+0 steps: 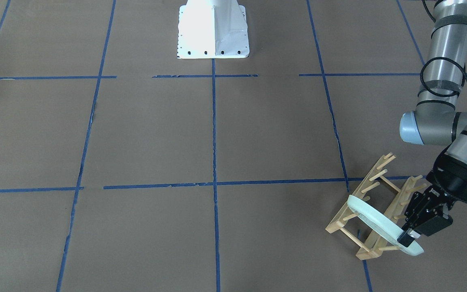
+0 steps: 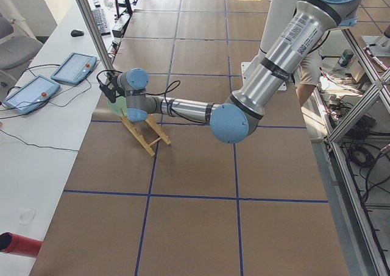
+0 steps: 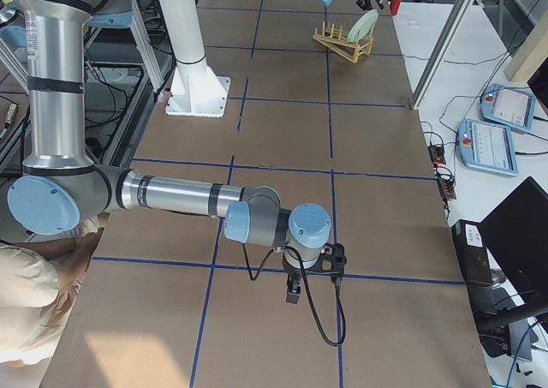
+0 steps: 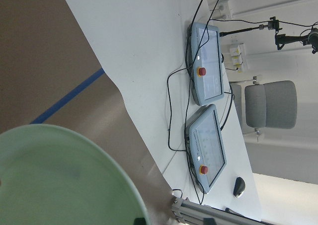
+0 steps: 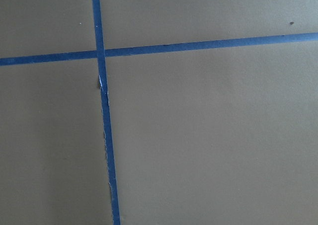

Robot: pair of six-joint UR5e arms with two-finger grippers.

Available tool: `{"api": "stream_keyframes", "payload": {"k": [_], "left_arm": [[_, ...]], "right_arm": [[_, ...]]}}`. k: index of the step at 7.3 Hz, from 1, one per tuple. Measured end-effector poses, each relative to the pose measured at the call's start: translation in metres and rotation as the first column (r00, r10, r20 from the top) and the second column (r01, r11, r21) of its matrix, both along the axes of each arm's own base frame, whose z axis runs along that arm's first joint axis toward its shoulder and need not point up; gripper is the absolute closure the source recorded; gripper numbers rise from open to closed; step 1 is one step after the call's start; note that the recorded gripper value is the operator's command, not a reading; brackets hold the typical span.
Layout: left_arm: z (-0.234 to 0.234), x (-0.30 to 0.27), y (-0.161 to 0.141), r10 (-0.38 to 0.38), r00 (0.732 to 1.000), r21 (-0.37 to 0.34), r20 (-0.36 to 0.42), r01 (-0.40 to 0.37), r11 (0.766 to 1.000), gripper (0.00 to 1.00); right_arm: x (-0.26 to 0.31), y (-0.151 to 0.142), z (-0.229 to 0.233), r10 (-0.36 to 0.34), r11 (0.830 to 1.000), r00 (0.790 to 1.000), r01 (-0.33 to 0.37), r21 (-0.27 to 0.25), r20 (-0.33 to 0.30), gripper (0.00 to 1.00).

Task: Place plate on table
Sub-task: 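Close the left gripper on the plate rim and lift it out of the rack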

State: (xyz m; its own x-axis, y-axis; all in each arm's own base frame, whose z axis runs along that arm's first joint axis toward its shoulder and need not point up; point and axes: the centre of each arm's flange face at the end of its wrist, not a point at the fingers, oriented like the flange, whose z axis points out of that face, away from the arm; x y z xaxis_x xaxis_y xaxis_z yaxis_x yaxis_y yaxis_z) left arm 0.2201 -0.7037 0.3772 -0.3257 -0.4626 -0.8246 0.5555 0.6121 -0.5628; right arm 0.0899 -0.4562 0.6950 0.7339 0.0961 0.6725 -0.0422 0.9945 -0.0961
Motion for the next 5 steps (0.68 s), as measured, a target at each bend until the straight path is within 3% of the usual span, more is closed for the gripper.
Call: {"api": "stream_keyframes", "payload": {"k": [3,5], "left_arm": [[-0.052,-0.013,0.018,0.029,0.998,0.051,-0.056,-0.026,0.998,1.00],[-0.117,-0.022,0.033,0.057,0.997,-0.002,-0.059,-0.057,0.998,1.00]], "right_arm": [[0.000,0.000,0.000,0.000,1.000,1.000,0.000,0.000,0.000,0.00],[0.000,0.000,0.000,0.000,1.000,1.000,0.000,0.000,0.000,0.00]]}}
